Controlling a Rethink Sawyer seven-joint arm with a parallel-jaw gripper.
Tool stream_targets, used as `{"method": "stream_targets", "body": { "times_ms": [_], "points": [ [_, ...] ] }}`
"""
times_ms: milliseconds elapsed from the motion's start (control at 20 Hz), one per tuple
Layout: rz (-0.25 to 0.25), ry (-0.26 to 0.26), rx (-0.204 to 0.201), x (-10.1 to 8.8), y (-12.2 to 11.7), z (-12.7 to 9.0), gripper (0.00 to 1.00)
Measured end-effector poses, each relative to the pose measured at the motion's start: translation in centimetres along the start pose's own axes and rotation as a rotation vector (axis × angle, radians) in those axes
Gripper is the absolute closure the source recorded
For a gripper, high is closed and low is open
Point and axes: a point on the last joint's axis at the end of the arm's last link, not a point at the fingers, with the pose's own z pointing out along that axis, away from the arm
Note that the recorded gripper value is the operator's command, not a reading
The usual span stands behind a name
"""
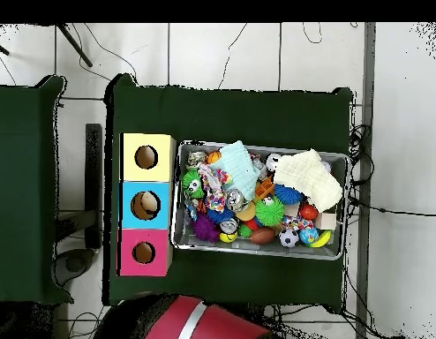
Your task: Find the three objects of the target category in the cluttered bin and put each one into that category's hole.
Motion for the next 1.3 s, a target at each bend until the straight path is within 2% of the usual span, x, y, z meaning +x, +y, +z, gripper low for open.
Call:
{"method": "stream_targets", "body": {
  "times_ms": [750,1100,1300],
  "points": [
    [0.005,0.042,-0.039,1.6,5.1,0.2,0.0],
    [0.005,0.071,-0.041,2.5,6.7,0.2,0.0],
    [0.0,0.089,-0.022,3.2,7.5,0.7,0.0]
  ]
}}
